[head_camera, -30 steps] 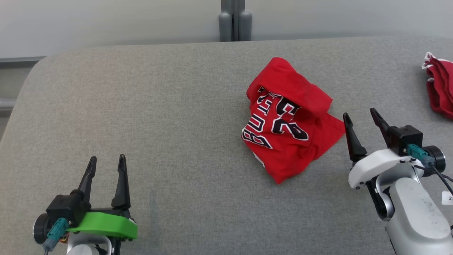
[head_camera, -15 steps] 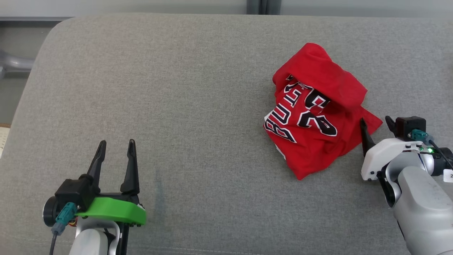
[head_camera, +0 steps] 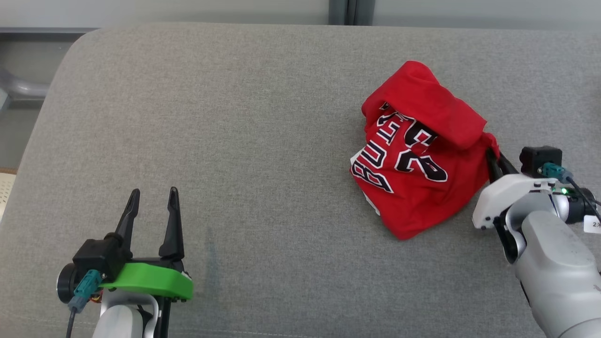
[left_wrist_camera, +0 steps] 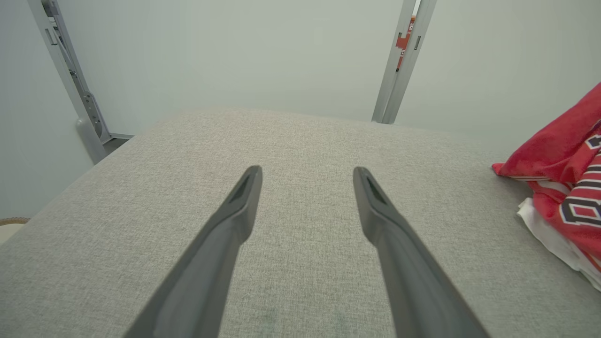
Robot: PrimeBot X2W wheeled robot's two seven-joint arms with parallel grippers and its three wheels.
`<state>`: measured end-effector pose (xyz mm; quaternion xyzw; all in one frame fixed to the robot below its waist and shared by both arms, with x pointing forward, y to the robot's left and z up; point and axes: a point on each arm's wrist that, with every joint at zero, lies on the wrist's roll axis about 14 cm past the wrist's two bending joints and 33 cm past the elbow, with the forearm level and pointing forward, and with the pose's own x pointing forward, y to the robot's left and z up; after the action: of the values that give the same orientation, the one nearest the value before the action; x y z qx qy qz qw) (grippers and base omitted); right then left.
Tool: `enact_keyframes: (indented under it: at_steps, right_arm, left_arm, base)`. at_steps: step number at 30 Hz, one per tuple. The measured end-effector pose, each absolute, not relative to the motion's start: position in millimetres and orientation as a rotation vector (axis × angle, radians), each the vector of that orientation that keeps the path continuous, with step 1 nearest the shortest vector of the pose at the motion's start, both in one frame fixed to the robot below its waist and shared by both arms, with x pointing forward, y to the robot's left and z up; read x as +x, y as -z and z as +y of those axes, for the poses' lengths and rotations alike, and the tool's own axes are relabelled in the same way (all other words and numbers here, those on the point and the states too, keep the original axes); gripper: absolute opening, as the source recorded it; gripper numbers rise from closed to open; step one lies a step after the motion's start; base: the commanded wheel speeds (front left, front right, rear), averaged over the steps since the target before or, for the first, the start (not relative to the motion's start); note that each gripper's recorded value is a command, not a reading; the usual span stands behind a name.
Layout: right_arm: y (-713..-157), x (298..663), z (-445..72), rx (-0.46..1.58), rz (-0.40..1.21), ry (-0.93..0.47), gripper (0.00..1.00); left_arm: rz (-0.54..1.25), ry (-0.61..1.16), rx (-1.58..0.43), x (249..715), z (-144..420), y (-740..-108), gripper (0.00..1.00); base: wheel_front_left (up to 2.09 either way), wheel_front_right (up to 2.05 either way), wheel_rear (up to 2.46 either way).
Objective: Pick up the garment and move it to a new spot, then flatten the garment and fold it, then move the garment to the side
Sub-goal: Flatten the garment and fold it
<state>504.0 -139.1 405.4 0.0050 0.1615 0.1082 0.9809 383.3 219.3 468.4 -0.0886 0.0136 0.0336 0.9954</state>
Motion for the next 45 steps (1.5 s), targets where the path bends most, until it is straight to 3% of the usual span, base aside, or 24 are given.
enact_keyframes:
  at_steps: [7,13,19,26,28,31,35,41,45]
  right_arm:
    - [-504.0,520.4,-90.4,0.046,0.022,-0.335,0.00]
    - [-571.9,494.9,-8.5,0.079,-0.172,-0.547,0.00]
    - [-579.4,443.1,76.8,0.109,-0.196,-0.814,0.00]
    - [-538.1,345.0,152.1,0.225,-0.019,-1.143,0.00]
    - [-519.6,326.7,160.4,0.205,0.041,-1.198,1.00]
    - [-511.7,319.4,164.7,0.208,0.075,-1.221,1.00]
    - [-516.4,336.2,155.9,0.213,0.061,-1.167,1.00]
    - [-537.1,389.8,114.8,0.184,-0.033,-0.972,1.00]
    - [-540.6,433.0,56.2,0.137,-0.066,-0.785,1.00]
  left_arm:
    - [0.001,-0.050,-0.188,379.5,212.4,-477.4,1.00]
    - [-0.027,-0.055,-0.192,371.0,213.8,-486.8,1.00]
    - [-0.029,-0.119,-0.189,353.8,233.1,-486.3,1.00]
    - [-0.031,-0.190,-0.185,336.2,253.9,-485.7,1.00]
    - [-0.030,-0.202,-0.184,333.2,257.4,-485.3,1.00]
    - [-0.029,-0.210,-0.184,331.3,259.6,-484.8,1.00]
    - [-0.031,-0.205,-0.187,334.0,257.9,-485.1,1.00]
    - [-0.034,-0.173,-0.194,340.2,248.1,-486.1,1.00]
    - [-0.043,-0.149,-0.192,344.3,241.4,-489.3,1.00]
  base:
    - [0.00,0.00,0.00]
    - [0.00,0.00,0.00]
    - [0.00,0.00,0.00]
    - [0.00,0.00,0.00]
    - [0.00,0.00,0.00]
    - [0.00,0.00,0.00]
    - [0.00,0.00,0.00]
    - [0.00,0.00,0.00]
    - [0.00,0.00,0.00]
